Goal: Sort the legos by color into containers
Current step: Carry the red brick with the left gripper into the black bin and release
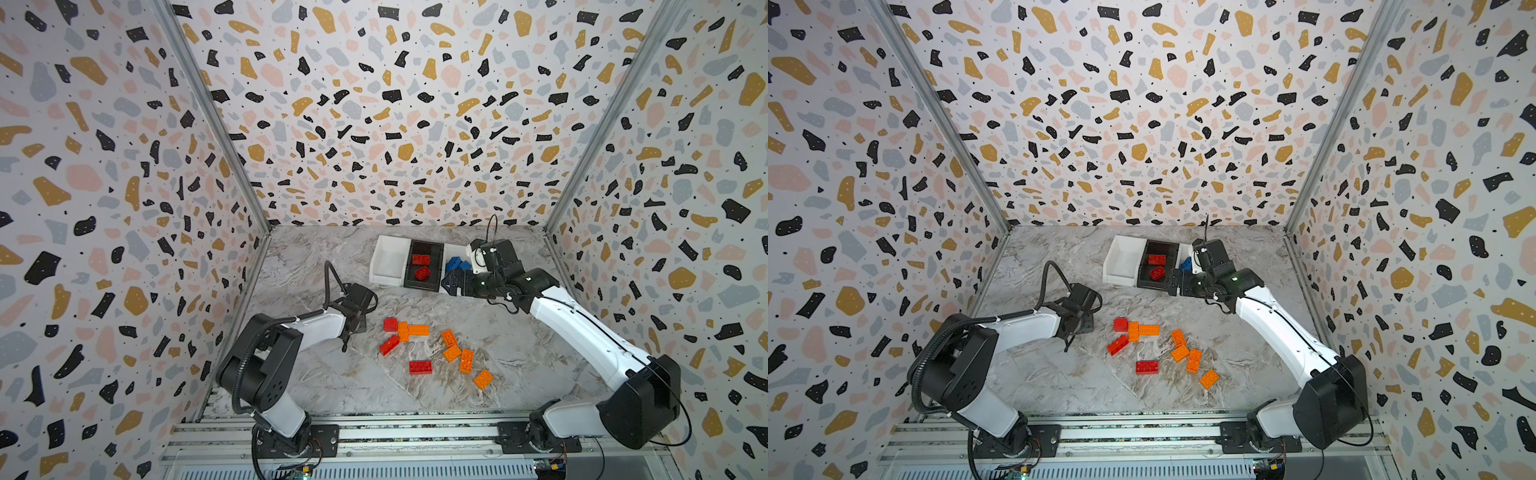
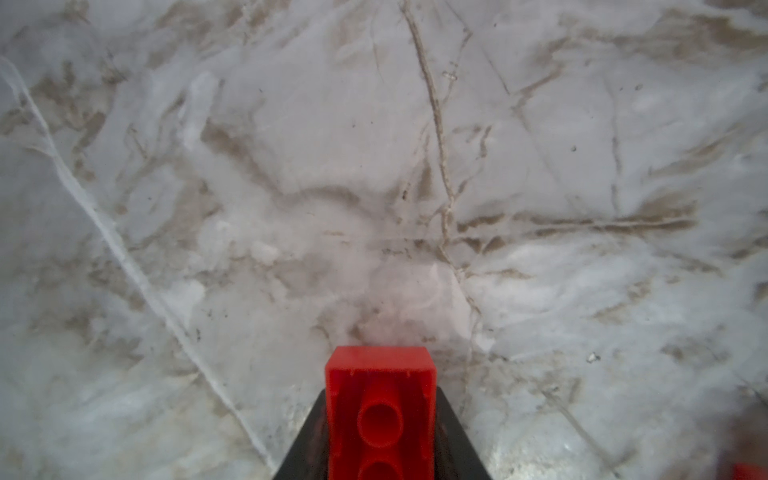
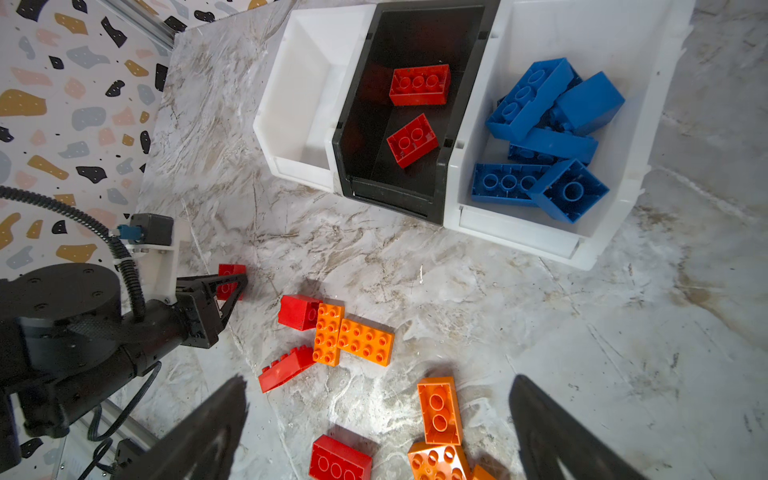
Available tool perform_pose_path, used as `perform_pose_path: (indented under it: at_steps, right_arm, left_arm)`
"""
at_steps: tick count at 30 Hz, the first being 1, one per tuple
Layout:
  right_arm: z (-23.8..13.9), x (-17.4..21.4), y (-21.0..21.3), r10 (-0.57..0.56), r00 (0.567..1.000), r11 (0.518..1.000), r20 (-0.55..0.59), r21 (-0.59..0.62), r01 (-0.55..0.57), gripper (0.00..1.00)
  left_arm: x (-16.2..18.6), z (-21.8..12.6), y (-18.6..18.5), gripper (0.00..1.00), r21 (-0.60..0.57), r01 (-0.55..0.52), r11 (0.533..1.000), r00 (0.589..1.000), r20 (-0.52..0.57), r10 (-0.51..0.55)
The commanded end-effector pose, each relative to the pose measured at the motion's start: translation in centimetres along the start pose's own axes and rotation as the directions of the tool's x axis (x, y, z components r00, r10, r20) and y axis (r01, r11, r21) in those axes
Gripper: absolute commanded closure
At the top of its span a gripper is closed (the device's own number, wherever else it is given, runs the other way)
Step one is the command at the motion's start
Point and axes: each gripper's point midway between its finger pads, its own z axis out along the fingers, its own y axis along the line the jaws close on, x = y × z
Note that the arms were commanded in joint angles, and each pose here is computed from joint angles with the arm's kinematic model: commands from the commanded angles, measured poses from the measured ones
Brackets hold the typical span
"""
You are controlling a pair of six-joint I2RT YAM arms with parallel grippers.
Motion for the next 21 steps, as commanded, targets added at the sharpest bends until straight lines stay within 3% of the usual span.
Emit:
perform_pose_path:
  at_steps: [1,10,15,21]
  right_arm:
    - [-1.3,-0.6,0.3,-0.009,0.999,1.000,0.035,0.005,0.009,0.01]
    - [-2.5,0.0,-1.4,0.022,0.998,0.999,0.061,0.038,-0.025,0.01]
    - [-3.8,0.1,-3.3,0.058,0.994,0.996,0.090,0.063,-0.064,0.01]
    - [-5.3,-0.4,-4.9,0.073,0.991,0.992,0.116,0.094,-0.084,0.01]
  left_arm:
    - [-1.6,-1.1,-1.1,0.80,0.025,-0.005,1.000,1.000,-0.018,0.006]
    - [-12.5,-7.3,-10.1,0.79,0.200,-0.050,0.979,0.987,0.160,0.018]
    - [-16.2,-8.3,-17.1,0.79,0.284,-0.122,0.951,0.978,0.199,0.066]
    - [-19.1,-7.9,-22.6,0.78,0.359,-0.124,0.925,0.976,0.214,0.047]
